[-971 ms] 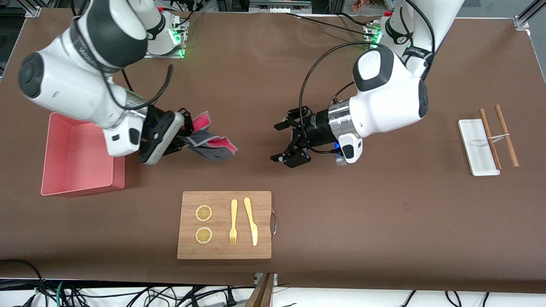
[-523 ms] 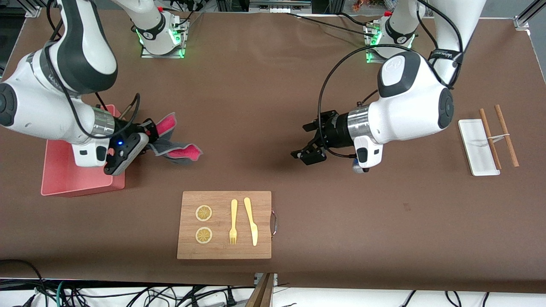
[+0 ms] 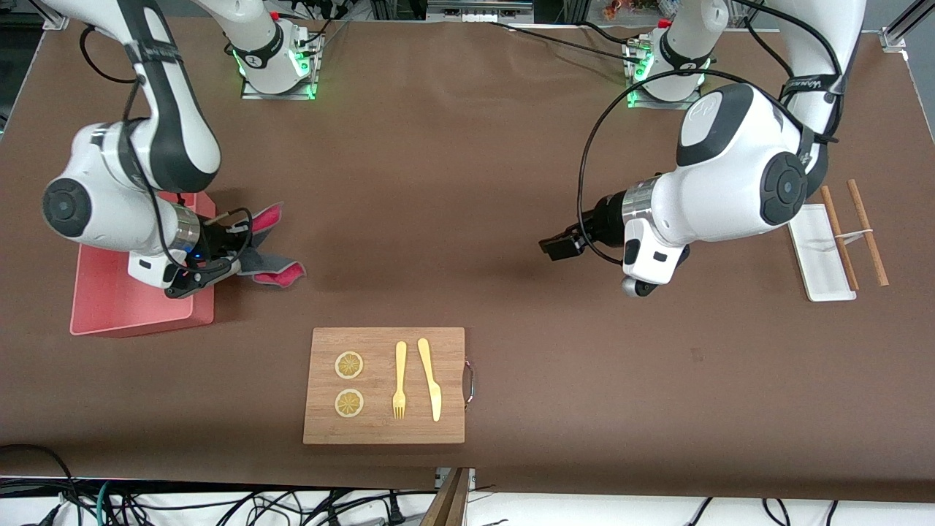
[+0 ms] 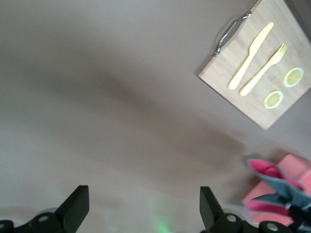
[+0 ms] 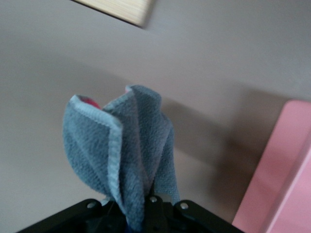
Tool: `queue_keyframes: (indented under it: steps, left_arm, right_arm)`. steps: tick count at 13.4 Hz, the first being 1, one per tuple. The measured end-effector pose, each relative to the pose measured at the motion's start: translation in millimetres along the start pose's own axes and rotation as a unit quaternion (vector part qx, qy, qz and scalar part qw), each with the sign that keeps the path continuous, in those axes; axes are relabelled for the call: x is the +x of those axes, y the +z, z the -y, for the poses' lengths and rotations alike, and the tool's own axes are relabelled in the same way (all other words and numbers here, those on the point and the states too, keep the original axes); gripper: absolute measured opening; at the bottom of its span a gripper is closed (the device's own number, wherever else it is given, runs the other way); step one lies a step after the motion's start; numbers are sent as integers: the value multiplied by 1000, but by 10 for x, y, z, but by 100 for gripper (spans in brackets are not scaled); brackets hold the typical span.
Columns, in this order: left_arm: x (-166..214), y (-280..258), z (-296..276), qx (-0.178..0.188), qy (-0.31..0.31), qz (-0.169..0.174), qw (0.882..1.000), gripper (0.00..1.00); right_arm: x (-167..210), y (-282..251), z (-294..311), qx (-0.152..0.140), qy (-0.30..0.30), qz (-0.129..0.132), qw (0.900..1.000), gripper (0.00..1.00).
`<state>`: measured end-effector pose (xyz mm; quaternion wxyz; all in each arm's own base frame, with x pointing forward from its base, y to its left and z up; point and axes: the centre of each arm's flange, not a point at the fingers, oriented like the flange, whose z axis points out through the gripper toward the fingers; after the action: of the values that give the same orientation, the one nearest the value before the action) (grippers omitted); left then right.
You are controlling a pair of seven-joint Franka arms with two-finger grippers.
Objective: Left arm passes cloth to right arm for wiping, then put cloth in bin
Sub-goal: 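Carry the cloth over the pink bin with the right gripper while the left gripper rests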
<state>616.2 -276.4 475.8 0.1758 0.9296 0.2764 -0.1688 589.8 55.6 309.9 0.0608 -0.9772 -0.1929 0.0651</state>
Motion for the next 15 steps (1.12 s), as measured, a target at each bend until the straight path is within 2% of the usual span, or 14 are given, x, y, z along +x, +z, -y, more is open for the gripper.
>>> queue_keyframes:
  steps: [2, 4, 7, 11, 15]
  left_arm:
    - [-33, -91, 90, 42, 64, -26, 997, 100]
    - [-106, -259, 144, 70, 103, -59, 991, 100]
    - [-225, -494, 222, 111, 142, -101, 978, 100]
    - [-339, -724, 370, 169, 237, -112, 950, 100]
    - [-39, -1029, 684, 185, 300, -107, 930, 100]
  right_arm:
    - [-152, 466, -126, -18, 24, -5, 1000, 5]
    - [-237, 789, -150, -19, 60, 10, 998, 5]
    - [-237, 959, -126, -18, 101, 22, 994, 5]
    - [-123, 1084, 247, -24, 129, 27, 991, 5]
    - [43, 1141, 847, -21, 181, 22, 983, 5]
